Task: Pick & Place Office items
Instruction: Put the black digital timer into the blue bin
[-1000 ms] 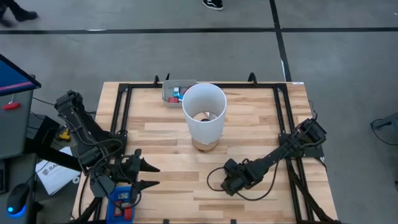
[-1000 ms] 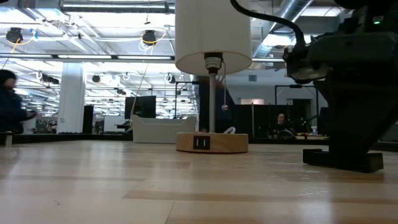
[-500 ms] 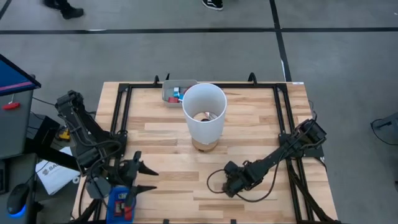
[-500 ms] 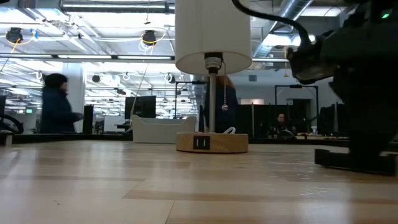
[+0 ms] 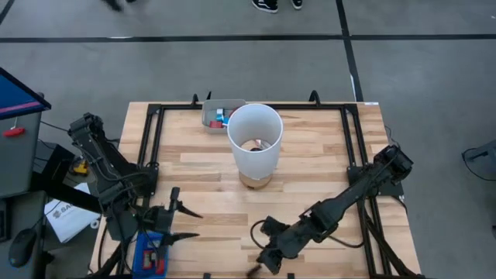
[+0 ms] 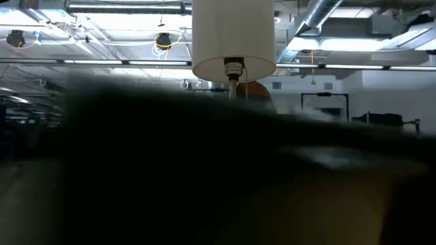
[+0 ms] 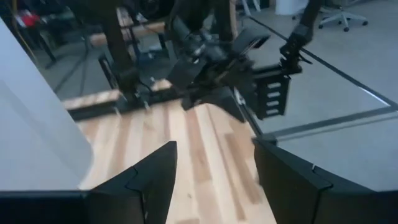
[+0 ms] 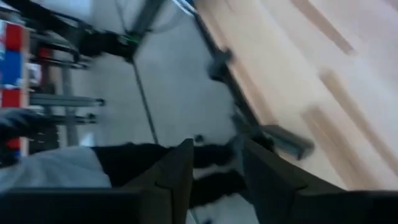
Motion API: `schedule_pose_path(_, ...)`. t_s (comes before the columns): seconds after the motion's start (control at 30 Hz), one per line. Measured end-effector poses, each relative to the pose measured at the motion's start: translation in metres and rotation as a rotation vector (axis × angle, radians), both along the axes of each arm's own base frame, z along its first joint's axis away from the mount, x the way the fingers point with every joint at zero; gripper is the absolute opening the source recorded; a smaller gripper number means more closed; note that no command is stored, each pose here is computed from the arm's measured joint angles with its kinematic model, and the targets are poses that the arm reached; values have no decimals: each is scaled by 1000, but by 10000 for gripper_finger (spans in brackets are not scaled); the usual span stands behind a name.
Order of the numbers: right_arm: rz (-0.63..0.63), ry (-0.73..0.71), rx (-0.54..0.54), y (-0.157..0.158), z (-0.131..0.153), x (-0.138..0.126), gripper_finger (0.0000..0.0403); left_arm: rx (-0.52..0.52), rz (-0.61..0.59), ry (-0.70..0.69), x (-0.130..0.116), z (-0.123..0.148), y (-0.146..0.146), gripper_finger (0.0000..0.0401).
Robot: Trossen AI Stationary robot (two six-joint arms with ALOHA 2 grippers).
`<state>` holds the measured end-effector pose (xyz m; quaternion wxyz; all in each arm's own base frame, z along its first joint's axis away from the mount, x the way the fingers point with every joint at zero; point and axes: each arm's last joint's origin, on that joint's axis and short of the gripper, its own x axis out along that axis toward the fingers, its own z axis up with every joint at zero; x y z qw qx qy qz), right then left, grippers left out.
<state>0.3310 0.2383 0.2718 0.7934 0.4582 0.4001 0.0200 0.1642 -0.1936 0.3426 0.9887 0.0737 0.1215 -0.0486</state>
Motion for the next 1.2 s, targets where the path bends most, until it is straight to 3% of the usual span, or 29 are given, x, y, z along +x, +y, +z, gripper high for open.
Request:
schedule_pose_path(0.1,-26,-51,-22,-2,15,4,107,10,10,-24,6,3,3,212)
schedule_pose_path(0.3,-64,14,-180,-6,13,-3,88,8,-9,-18,5,2,1,212)
schedule_pose_path(0.43,23,6,-327,3,9,-16,88,5,-31,-16,1,2,-3,210)
schedule_pose_path(0.53,190,-38,-491,18,-2,-22,88,-18,-34,-7,-2,1,-4,210)
schedule_pose_path(0.63,282,-69,-555,31,-17,-19,90,-31,-32,25,-5,-3,-5,209)
schedule_pose_path(0.77,345,-78,-591,46,-48,-9,116,-53,-23,53,-9,-6,-6,209)
schedule_pose_path(0.93,320,-96,-564,56,-75,5,186,-81,-14,60,-10,-7,-6,209)
schedule_pose_path(1.07,340,-76,-586,59,-84,3,232,-85,-11,60,-10,-7,-6,209)
schedule_pose_path(1.2,392,-99,-624,64,-87,1,241,-89,-10,61,-10,-7,-6,209)
